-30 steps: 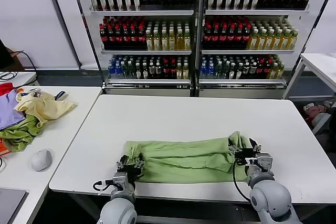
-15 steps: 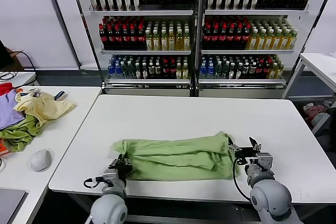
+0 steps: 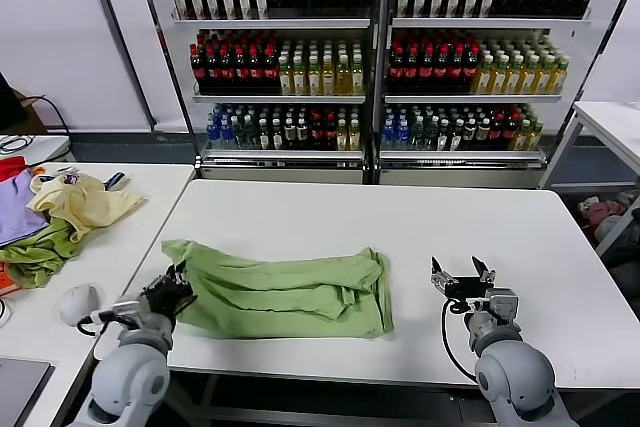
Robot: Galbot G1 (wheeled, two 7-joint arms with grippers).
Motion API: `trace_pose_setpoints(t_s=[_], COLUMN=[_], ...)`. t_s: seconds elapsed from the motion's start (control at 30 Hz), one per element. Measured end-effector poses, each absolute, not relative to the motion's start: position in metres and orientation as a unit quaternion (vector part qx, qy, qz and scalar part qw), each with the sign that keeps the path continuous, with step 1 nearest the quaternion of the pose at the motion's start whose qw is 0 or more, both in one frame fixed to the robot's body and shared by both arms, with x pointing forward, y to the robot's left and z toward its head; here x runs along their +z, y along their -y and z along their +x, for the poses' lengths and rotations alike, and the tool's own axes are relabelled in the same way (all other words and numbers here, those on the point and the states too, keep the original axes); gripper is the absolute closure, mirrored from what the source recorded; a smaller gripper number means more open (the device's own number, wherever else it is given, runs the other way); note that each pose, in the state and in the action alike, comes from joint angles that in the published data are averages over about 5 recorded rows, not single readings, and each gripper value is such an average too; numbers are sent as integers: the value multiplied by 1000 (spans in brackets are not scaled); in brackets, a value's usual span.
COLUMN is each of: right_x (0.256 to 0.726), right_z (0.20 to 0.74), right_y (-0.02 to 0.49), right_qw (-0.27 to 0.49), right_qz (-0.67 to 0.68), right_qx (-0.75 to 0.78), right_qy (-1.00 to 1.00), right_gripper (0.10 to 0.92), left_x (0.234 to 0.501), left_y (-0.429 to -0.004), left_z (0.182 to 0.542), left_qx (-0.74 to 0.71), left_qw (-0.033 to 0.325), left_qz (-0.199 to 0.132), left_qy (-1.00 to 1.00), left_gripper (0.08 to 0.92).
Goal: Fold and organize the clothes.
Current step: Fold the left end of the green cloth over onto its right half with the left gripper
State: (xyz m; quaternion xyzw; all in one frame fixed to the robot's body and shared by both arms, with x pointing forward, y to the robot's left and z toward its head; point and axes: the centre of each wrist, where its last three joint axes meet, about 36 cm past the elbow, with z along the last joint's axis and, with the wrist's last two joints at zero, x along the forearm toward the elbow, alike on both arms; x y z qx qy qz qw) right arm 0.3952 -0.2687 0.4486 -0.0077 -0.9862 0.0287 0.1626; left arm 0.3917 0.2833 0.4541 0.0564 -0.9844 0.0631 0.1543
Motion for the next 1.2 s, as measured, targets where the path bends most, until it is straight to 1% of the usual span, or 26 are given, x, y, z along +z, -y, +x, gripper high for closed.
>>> trace_pose_setpoints(t_s=[0.17,0.33,0.43,0.57,0.83,0.93,1.13,1.2], right_x=[448,449,448,448,446,445,443,442], right_z=[394,393,394,396,398,399,402,402], right_y=[270,271,271,271,273,272,270,270], right_qw=[163,162,161,161,161,162,163,164], right_qz=[-9,-12,-12,-13,-15,-14,-11,-10], right_qx=[32,33,33,33,32,32,32,33], right_qy=[986,986,986,986,986,986,986,986], right_gripper=[200,200,200,200,200,200,200,200], left_x=[481,491,491,488,476,472,467,465], left_y=[-262,-229,-207,-177,-123,-106,-74,-66], left_z=[386,385,388,394,411,416,418,417], left_qx=[136,205,238,269,288,287,282,280], left_qw=[139,142,149,163,193,202,219,224], left_qz=[5,-49,-76,-104,-138,-150,-177,-187], left_qy=[981,967,957,943,928,924,917,915], left_gripper=[864,864,864,864,864,829,667,597])
